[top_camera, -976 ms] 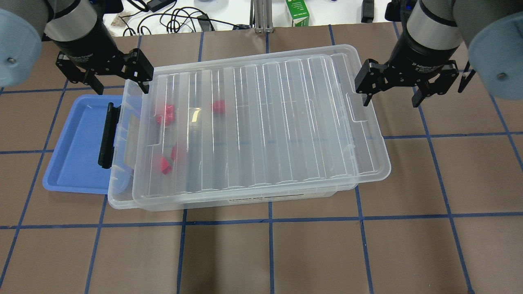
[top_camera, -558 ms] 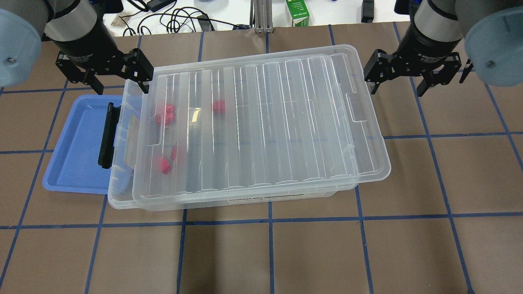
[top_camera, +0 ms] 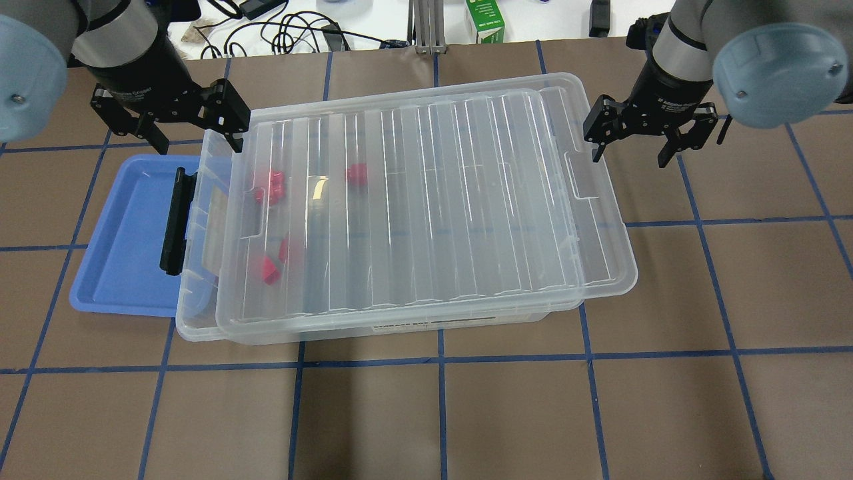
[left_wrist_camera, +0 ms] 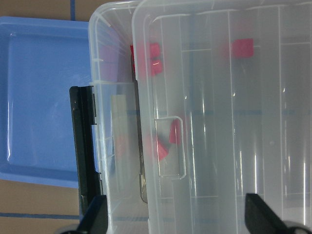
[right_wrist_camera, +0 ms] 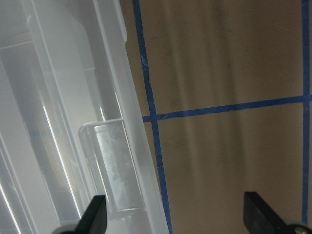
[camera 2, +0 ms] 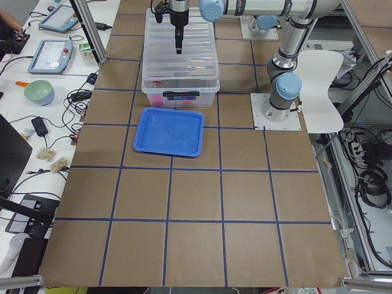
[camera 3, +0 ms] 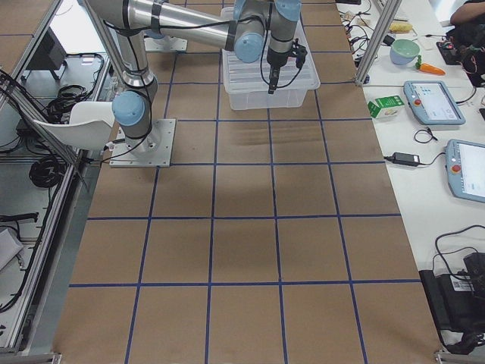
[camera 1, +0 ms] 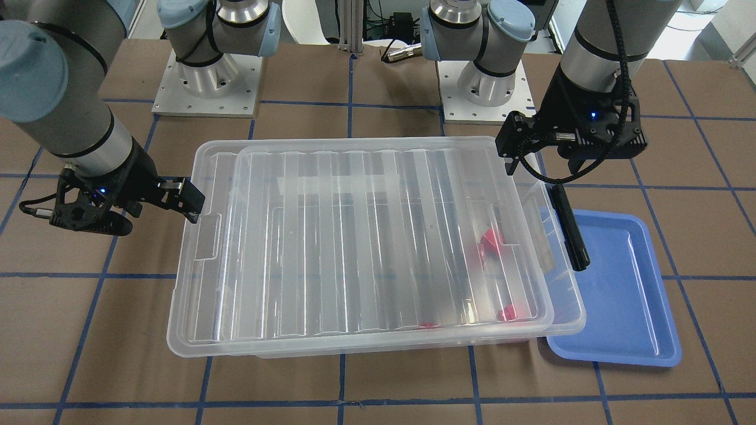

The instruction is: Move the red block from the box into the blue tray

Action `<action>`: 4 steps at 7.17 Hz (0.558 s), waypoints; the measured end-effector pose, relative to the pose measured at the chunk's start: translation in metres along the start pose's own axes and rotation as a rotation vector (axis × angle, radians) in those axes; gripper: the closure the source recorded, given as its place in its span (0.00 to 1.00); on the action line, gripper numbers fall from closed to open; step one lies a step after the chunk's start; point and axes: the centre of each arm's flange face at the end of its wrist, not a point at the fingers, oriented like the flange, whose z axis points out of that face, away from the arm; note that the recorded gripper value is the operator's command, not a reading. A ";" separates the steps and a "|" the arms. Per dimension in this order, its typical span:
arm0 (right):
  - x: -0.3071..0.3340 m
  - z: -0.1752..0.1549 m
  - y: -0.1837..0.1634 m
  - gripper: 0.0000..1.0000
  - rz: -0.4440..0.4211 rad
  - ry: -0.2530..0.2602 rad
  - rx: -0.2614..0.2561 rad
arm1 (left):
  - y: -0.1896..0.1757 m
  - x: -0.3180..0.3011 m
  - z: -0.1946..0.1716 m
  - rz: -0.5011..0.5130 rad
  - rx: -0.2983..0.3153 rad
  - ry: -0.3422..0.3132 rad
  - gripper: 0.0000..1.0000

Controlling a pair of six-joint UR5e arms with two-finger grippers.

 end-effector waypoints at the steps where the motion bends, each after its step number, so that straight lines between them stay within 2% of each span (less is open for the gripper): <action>1: 0.000 0.011 -0.009 0.00 -0.009 -0.006 -0.003 | 0.000 0.000 0.000 0.000 0.000 0.000 0.00; 4: 0.002 0.037 -0.026 0.00 -0.051 -0.009 -0.016 | 0.000 0.000 0.000 0.000 -0.001 0.000 0.00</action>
